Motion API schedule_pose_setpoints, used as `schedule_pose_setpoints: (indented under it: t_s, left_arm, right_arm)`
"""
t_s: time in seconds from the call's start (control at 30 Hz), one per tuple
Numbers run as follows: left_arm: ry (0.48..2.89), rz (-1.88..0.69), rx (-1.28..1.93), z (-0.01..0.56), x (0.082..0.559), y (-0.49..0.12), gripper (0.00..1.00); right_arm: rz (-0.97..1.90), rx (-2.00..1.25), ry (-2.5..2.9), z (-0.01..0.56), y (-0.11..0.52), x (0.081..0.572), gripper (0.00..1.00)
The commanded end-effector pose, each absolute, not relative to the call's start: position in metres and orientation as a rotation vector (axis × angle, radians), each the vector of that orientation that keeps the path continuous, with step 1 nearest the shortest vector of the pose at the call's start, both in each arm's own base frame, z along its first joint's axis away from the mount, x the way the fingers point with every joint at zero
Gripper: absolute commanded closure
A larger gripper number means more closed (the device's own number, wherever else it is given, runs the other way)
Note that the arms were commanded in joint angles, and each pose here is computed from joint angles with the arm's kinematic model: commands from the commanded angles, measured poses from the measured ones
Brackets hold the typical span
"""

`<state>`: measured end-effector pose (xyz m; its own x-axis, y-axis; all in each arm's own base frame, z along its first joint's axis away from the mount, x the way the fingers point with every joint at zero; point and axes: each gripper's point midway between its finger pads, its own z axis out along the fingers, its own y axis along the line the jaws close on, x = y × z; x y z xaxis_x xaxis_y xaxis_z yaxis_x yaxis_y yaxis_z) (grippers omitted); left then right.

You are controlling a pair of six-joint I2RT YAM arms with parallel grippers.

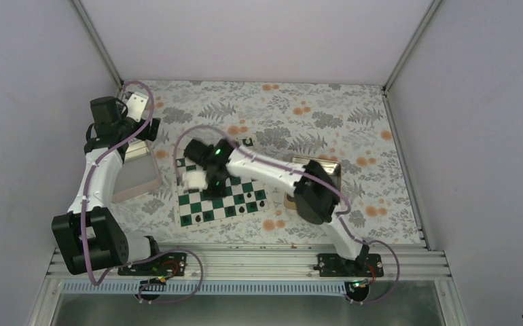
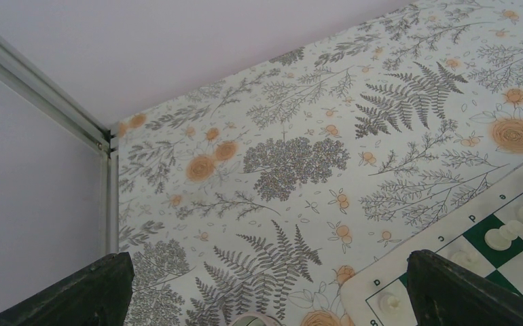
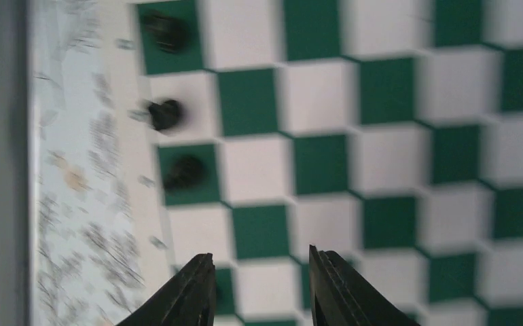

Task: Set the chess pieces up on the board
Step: Place the chess piece on the chessboard, then pick up the chess piece from the storage box.

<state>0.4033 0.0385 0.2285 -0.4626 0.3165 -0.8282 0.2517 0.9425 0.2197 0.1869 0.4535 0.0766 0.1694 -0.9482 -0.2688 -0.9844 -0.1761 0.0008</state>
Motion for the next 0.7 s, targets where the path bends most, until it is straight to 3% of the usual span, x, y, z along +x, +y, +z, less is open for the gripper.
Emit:
schedule_pose_setpoints:
  t_s: [0.0,0.13,0.27,0.4,0.67]
  left_arm:
    - [2.055,0.093,0.414,0.234,0.401,0.039,0.00]
    - [2.059,0.097,0.412,0.232,0.402,0.040,0.00]
    - [2.063,0.095,0.412,0.230,0.403,0.040,0.00]
    - [2.064,0.104,0.410,0.230,0.403,0.042,0.00]
    - [2.074,0.106,0.406,0.227,0.405,0.043,0.00]
  right_arm:
    - [0.202,-1.875,2.038,0.163,0.390,0.299,0.63]
    - [0.091,-1.614,2.214,0.180,0.295,0.370,0.63]
    - [0.021,-1.435,2.422,0.159,0.199,0.395,0.64]
    - [0.030,-1.389,2.534,0.133,0.150,0.371,0.65]
    - [0.124,-1.470,2.622,0.092,0.147,0.299,0.68]
